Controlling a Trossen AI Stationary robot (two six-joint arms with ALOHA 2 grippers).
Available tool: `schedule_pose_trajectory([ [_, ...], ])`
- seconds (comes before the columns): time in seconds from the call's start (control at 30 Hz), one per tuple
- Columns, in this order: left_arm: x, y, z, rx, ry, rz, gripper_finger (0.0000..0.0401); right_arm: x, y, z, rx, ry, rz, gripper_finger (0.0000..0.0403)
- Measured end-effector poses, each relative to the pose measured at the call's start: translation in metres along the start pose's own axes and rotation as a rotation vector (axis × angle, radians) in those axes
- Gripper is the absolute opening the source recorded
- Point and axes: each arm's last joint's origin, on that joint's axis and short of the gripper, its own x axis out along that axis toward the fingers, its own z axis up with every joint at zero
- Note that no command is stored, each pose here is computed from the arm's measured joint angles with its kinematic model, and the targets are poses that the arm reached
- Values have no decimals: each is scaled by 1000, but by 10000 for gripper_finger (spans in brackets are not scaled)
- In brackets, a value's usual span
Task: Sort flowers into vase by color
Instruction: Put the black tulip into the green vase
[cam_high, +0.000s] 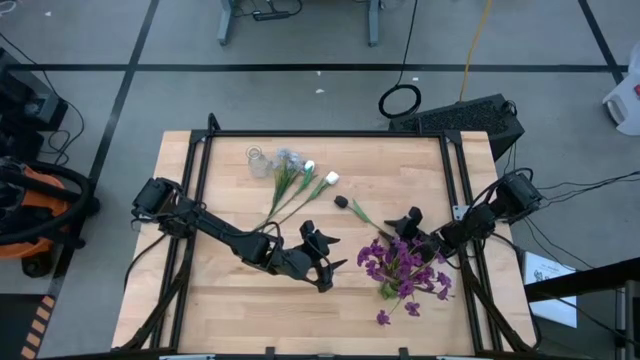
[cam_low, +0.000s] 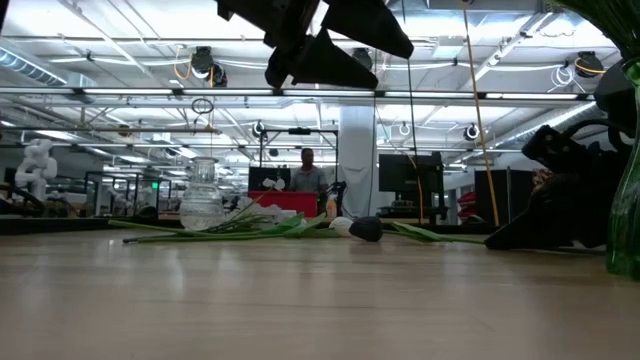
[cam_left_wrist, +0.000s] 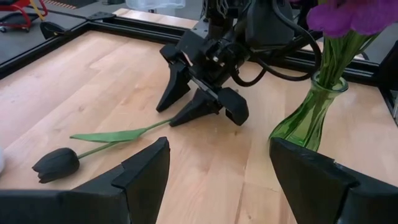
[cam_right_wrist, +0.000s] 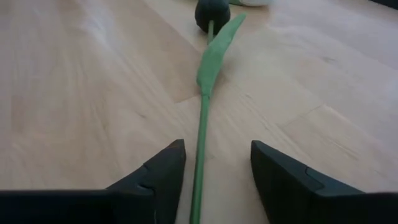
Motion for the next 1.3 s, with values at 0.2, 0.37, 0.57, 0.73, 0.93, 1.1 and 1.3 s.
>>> schedule_pose_trajectory([
  [0.2, 0, 0, 1, -6, -9, -3, 281, 0, 0, -1, 40, 11, 7, 125],
  [0.37, 0, 0, 1, -6, -9, -4, 281, 0, -1, -2, 83, 27, -8, 68],
  [0.57, 0, 0, 1, -6, -9, -4, 281, 1, -2, -5, 96, 35, -16, 13],
  [0.73, 0, 0, 1, -5, -8, -3, 281, 1, -2, -5, 103, 35, -19, 5],
  [0.93, 0, 0, 1, -5, -8, -3, 281, 1, -1, -3, 112, -3, -17, 2],
  [1.1, 0, 0, 1, -5, -8, -3, 281, 0, 2, 2, 99, -36, 1, 1],
  [1.3, 0, 0, 1, -4, -8, -3, 281, -2, 3, 9, 92, -68, 9, 1],
])
